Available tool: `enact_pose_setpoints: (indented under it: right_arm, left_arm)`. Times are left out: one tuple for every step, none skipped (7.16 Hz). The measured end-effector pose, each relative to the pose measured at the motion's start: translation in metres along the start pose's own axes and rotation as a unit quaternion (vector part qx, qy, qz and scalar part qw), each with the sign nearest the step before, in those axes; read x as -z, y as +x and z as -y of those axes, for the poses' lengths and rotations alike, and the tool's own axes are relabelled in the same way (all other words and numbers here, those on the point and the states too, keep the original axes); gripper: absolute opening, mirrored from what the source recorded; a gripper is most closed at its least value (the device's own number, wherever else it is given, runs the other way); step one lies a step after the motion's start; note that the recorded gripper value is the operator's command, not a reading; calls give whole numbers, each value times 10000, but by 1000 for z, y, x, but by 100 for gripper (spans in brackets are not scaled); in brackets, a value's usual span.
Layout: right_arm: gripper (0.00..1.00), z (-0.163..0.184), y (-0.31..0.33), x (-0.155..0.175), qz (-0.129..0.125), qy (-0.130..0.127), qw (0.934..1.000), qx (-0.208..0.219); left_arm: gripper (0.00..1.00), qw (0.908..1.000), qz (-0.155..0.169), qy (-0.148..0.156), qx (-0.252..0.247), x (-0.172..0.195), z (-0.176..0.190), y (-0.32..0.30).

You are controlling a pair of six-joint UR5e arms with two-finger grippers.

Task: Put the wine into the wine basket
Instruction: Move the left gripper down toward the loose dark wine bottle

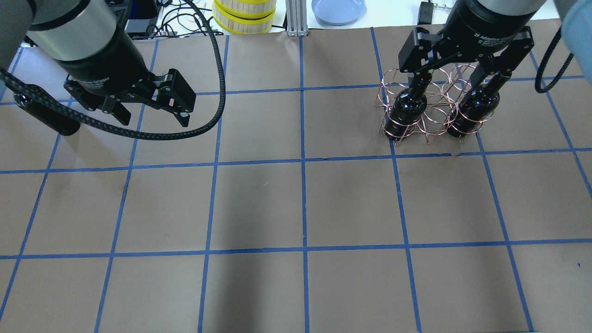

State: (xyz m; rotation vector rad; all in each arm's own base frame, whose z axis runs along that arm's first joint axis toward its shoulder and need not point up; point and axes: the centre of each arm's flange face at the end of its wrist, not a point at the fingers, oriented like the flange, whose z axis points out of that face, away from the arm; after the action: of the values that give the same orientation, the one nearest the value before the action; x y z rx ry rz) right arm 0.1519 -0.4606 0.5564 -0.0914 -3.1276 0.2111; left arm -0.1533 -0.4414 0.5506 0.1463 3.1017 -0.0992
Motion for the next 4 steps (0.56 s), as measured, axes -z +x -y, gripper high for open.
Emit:
enact_pose_setpoints:
  right_arm:
    - [100, 0, 0, 0, 0, 0, 10000, 1]
    - [100, 0, 0, 0, 1, 1, 10000, 1]
    - [100, 0, 0, 0, 4, -1, 10000, 1]
    - [100, 0, 0, 0, 6, -4, 10000, 2]
  left_arm:
    - [100, 9996, 222, 125, 127, -1, 11, -33]
    - [100, 9982, 352, 183, 456, -5, 19, -83]
    - [100, 9963, 309, 211, 772, -9, 22, -142]
    - [100, 9945, 190, 288, 990, -13, 20, -198]
